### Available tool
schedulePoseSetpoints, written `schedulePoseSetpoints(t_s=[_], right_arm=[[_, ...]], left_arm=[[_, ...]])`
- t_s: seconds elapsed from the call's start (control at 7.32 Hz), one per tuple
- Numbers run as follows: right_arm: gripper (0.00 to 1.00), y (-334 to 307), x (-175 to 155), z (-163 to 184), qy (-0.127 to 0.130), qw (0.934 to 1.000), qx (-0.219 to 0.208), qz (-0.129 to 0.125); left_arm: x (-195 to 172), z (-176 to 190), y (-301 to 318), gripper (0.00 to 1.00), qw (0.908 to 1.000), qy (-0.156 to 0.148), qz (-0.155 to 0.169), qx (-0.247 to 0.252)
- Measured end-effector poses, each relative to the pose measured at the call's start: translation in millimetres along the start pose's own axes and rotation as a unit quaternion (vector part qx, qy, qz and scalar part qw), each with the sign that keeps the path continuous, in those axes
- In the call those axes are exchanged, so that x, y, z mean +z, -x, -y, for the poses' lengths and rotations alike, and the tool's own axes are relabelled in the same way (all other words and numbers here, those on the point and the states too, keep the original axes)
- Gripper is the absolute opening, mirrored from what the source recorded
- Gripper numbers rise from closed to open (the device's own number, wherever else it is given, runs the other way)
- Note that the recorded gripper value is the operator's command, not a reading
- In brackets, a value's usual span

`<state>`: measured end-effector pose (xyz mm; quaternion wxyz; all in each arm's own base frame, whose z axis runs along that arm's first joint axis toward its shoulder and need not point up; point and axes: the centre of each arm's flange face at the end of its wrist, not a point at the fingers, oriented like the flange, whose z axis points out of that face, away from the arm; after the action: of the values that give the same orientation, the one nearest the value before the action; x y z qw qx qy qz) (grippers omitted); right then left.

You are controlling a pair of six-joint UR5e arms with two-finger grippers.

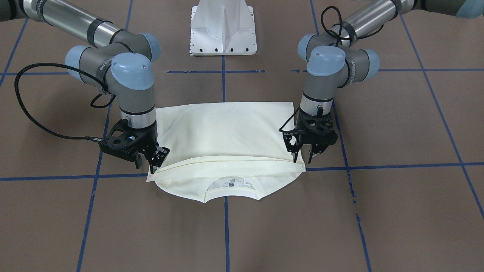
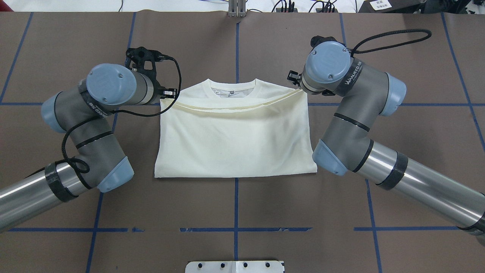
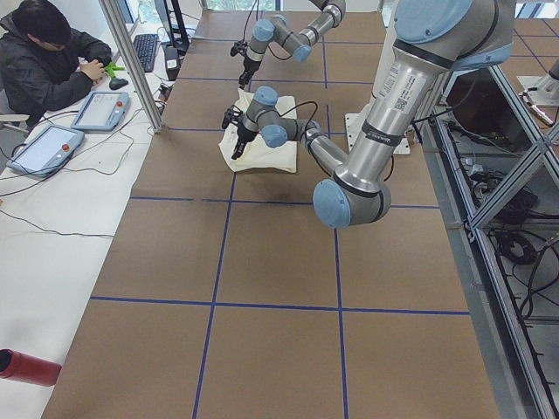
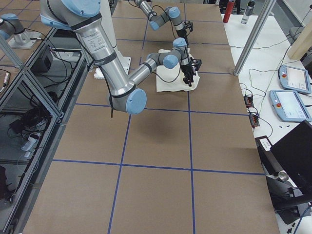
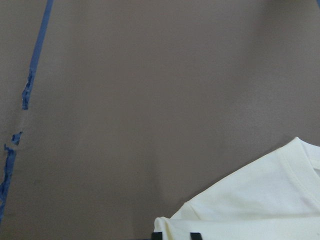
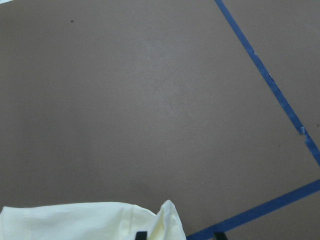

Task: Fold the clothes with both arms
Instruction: 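Lay the hem over the collar and open both grippers, then lower the left gripper to the folded shirt's side edge nearest it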

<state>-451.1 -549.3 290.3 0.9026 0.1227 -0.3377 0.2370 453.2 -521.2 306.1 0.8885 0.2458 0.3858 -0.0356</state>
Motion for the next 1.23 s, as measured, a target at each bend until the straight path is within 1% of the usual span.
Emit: schedulePoseSetpoints(t_s=[0.14, 0.27, 0.41, 0.55, 0.68, 0.82, 1.09, 1.23], right_arm=[[1.00, -8, -12, 3, 0.002, 0.9998, -0.015, 0.010], [1.00, -15, -20, 3, 0.003, 0.9996, -0.022, 0.018], [1.00, -18, -26, 3, 0.003, 0.9994, -0.026, 0.023], [1.00, -19, -30, 2, 0.003, 0.9993, -0.027, 0.027], [1.00, -19, -33, 2, 0.003, 0.9992, -0.027, 0.030], [1.00, -20, -35, 2, 0.002, 0.9992, -0.026, 0.031], [1.00, -20, -35, 2, 0.002, 0.9992, -0.024, 0.032], [1.00, -21, -35, 1, 0.003, 0.9992, -0.023, 0.032]], left_arm=[[-16, -13, 9, 1.00, 0.9999, -0.001, -0.012, 0.005], [-32, -35, 22, 1.00, 0.9996, 0.003, -0.028, 0.003], [-42, -69, 35, 0.82, 0.9985, 0.009, -0.053, -0.007], [-46, -104, 43, 0.57, 0.9967, 0.015, -0.076, -0.025], [-46, -136, 42, 0.55, 0.9946, 0.024, -0.092, -0.043], [-43, -162, 35, 0.55, 0.9930, 0.035, -0.100, -0.053], [-39, -194, 21, 0.52, 0.9912, 0.052, -0.106, -0.059], [-39, -201, 17, 0.47, 0.9907, 0.057, -0.108, -0.061]])
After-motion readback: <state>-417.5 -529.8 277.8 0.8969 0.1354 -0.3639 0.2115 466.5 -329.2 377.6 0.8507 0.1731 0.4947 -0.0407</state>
